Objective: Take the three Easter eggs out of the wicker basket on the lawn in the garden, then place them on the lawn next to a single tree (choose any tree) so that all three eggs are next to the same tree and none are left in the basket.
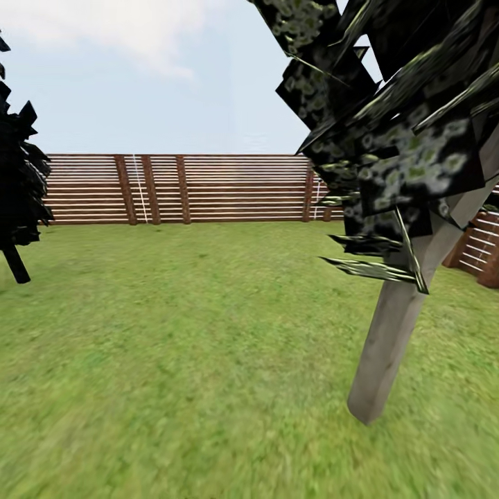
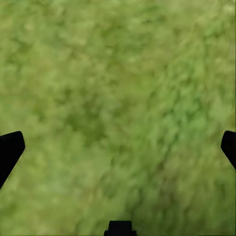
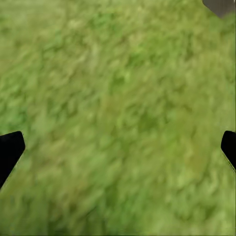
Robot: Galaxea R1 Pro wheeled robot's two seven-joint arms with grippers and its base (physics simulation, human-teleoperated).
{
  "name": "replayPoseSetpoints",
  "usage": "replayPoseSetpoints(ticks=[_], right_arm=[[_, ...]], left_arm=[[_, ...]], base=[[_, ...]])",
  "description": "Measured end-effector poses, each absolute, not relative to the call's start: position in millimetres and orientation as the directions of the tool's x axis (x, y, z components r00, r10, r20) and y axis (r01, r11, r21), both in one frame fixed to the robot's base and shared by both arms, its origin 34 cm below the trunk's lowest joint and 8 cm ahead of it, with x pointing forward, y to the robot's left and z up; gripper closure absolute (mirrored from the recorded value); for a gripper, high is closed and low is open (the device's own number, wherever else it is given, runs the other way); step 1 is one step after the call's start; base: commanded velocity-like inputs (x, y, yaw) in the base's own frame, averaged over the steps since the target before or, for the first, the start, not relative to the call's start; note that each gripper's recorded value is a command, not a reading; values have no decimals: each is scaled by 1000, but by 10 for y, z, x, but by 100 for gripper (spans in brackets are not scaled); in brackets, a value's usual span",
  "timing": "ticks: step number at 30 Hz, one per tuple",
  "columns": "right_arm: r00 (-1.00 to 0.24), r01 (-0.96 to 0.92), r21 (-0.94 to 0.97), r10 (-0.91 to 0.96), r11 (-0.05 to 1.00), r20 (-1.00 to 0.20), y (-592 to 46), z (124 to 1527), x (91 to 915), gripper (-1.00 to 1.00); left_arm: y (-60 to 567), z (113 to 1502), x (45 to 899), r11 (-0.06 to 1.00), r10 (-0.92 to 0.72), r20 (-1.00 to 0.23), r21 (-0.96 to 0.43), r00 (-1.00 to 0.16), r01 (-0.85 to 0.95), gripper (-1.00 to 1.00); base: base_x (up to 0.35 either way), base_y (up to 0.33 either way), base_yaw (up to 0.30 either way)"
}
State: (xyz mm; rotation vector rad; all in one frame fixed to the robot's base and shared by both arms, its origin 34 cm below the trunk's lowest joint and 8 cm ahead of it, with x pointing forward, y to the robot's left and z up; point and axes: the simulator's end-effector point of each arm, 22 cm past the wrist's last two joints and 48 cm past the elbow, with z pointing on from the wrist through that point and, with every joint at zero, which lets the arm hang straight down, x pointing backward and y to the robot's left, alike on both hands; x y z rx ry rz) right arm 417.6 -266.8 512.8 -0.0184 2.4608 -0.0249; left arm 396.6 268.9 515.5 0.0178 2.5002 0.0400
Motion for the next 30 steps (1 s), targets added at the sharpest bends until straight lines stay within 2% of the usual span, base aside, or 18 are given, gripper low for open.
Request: replayPoseSetpoints(ticks=[8, 16, 30], right_arm=[[-778, 5, -18, -7, 1000, -629, -2678, 5115, 4191, -100], [-776, -9, -21, -20, 1000, -630, -2640, 5116, 4193, -100], [-782, -3, -26, -18, 1000, -623, -2663, 5092, 4152, -100]], left_arm=[[2693, 5156, 3969, 1000, 10, -603, 28, -798, -8, -100], [2684, 5152, 3964, 1000, 8, -602, 26, -798, -9, -100], [2724, 5091, 3865, 999, 17, -582, 36, -813, -4, -100]], base=[[0, 0, 249], [0, 0, 52], [0, 0, 284]])
